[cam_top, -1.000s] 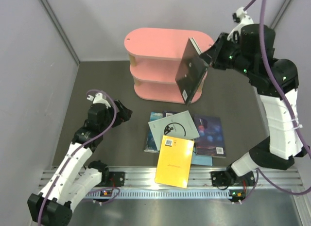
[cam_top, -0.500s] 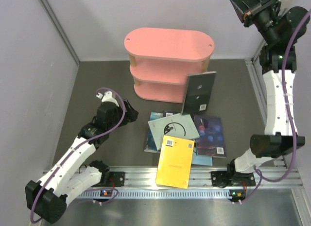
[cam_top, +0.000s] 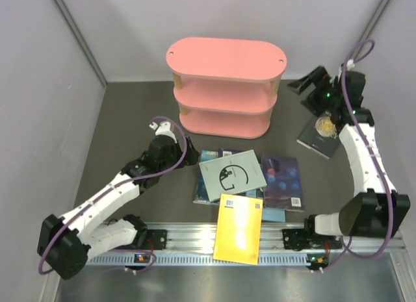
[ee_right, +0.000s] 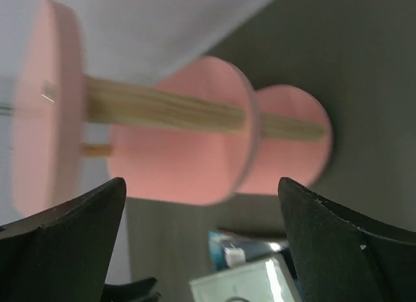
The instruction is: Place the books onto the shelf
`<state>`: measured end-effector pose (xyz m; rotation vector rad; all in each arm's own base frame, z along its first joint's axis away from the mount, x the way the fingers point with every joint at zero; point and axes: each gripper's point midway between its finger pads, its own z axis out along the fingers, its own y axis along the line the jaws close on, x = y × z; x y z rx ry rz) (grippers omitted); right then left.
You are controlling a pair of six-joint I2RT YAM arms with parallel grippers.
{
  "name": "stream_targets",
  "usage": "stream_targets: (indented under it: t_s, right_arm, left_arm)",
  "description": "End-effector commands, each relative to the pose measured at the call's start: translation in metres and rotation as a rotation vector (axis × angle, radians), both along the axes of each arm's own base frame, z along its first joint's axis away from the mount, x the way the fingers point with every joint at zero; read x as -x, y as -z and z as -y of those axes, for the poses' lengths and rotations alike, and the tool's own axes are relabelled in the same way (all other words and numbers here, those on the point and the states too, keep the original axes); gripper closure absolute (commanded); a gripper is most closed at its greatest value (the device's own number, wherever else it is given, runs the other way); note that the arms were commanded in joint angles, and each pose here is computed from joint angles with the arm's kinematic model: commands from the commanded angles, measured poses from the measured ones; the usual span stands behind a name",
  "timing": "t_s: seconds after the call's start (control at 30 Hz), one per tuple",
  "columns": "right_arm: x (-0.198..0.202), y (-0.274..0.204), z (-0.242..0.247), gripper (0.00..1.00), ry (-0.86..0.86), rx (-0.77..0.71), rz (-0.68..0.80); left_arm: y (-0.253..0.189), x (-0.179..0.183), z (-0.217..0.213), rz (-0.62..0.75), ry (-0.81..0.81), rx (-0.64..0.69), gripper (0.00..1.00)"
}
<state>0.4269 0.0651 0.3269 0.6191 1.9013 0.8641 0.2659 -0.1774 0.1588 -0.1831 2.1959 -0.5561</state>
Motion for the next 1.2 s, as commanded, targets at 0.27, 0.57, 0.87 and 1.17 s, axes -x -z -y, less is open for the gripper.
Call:
stream_targets:
  t_s: [0.27,0.57,0.87,1.17]
  right_arm:
    - [0.127,0.208,-0.053,0.00,-0.265,0.164,-0.283]
    - [0.139,0.238,-0.082,0.00,-0.358,0.089,-0.308]
    - [0.145,0.249,-0.097,0.02,-0.404,0.080,-0.324]
    - [0.164,0.269,-0.123,0.08,-0.476,0.075,-0.351]
  left_arm:
    - [0.071,0.013,0.036,-0.117,0.065,0.088,0.01]
    - [0.061,0.020,0.061,-0.064,0.143,0.286,0.01]
    - [0.055,0.036,0.068,-0.036,0.181,0.450,0.01]
    - [0.028,0.037,0.080,0.034,0.233,0.573,0.09]
